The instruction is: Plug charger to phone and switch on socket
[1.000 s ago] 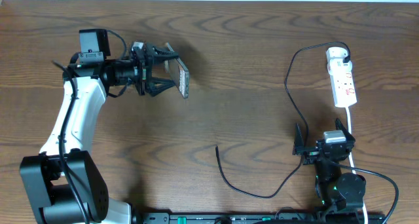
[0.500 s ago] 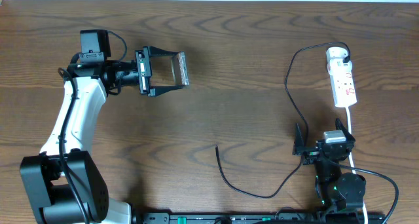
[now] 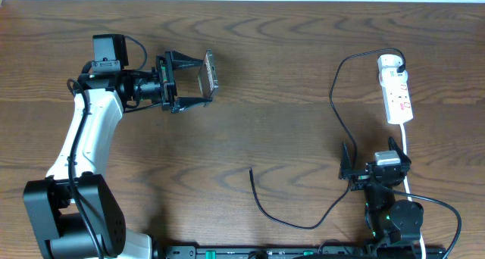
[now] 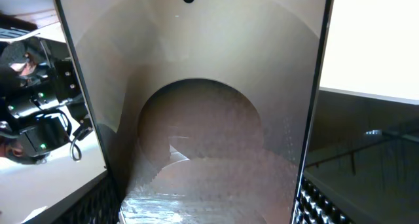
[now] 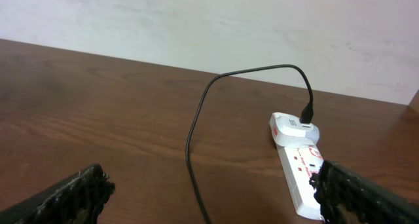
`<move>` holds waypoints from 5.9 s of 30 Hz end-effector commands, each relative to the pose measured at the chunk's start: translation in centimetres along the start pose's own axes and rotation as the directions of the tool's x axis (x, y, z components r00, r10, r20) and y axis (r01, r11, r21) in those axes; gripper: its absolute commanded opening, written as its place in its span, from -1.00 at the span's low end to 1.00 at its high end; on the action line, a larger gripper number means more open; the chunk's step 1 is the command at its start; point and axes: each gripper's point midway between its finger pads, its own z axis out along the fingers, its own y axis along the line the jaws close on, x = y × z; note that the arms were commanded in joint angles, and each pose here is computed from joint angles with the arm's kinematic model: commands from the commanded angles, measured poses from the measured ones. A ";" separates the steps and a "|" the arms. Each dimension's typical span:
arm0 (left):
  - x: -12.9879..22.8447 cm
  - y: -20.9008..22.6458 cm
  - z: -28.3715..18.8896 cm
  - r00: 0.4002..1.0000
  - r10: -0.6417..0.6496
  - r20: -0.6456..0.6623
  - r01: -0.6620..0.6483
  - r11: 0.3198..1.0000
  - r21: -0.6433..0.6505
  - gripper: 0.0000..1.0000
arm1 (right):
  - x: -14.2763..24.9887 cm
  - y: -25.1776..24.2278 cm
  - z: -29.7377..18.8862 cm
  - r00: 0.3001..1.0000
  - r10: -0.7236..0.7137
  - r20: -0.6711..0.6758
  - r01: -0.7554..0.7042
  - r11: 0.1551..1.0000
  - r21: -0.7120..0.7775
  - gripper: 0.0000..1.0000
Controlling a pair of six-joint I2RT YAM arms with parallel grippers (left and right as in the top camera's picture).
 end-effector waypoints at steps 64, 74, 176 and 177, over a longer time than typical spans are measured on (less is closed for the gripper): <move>-12.0 4.0 -5.0 0.625 0.171 0.762 -0.033 0.981 -0.193 -0.86 | -6.5 23.1 14.4 0.478 0.080 -0.874 -0.849 0.295 -0.438 0.87; -11.7 4.3 -4.1 0.632 0.154 0.759 -0.016 0.982 -0.186 -0.86 | -6.1 30.3 13.3 0.370 0.050 -0.928 -0.909 0.224 -0.351 0.80; -8.6 3.5 2.0 0.756 0.158 0.636 -0.072 0.985 -0.159 0.81 | -2.3 33.4 12.0 0.275 0.096 -0.957 -0.881 0.424 -0.210 -0.98; -8.6 3.5 2.0 0.756 0.158 0.636 -0.072 0.985 -0.159 0.82 | -2.3 33.4 12.0 0.275 0.097 -0.957 -0.881 0.424 -0.210 -0.97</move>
